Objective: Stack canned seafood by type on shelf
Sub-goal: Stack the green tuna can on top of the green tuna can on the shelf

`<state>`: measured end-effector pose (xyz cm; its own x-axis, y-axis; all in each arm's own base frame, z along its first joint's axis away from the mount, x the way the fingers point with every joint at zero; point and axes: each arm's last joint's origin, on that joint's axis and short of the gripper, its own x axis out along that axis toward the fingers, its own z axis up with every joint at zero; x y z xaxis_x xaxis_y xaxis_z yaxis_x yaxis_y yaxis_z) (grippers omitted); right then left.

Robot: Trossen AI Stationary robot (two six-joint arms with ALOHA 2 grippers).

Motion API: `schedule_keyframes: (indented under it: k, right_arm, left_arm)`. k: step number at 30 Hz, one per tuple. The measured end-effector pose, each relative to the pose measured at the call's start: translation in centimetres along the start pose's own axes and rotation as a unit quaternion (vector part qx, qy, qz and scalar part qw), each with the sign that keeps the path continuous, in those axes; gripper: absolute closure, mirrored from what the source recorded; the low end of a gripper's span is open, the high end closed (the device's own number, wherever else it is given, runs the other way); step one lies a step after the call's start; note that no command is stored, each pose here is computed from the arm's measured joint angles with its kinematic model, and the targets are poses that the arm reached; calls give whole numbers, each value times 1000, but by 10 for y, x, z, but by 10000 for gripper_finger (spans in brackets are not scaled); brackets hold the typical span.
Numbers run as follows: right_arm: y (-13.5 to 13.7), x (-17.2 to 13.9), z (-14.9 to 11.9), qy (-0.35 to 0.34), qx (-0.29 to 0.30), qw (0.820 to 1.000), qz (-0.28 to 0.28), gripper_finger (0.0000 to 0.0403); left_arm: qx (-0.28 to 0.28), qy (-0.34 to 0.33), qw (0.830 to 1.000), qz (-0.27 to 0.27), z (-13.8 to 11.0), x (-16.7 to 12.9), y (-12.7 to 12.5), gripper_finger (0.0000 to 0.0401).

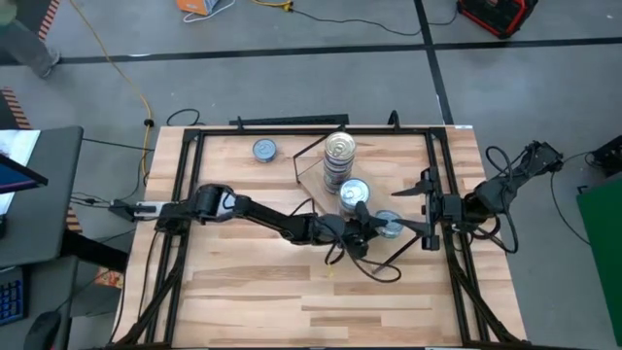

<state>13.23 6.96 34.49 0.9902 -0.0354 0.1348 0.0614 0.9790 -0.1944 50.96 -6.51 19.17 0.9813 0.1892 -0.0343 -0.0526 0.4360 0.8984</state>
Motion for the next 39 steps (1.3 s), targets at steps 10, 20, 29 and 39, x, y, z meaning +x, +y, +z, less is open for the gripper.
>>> schedule_keyframes:
  k: [10,20,29,39]
  right_arm:
    - [0,0,0,-1,4,1000,1,108]
    - [0,0,0,0,4,1000,2,108]
    - [0,0,0,0,5,1000,2,108]
    - [0,0,0,0,5,1000,2,108]
  left_arm:
    - [13,-37,996,-82,-17,5,-4,254]
    - [-24,-6,997,-79,-18,4,-6,214]
    - [-70,-5,993,-99,-17,3,-9,165]
    - [-130,24,984,-123,-8,11,7,165]
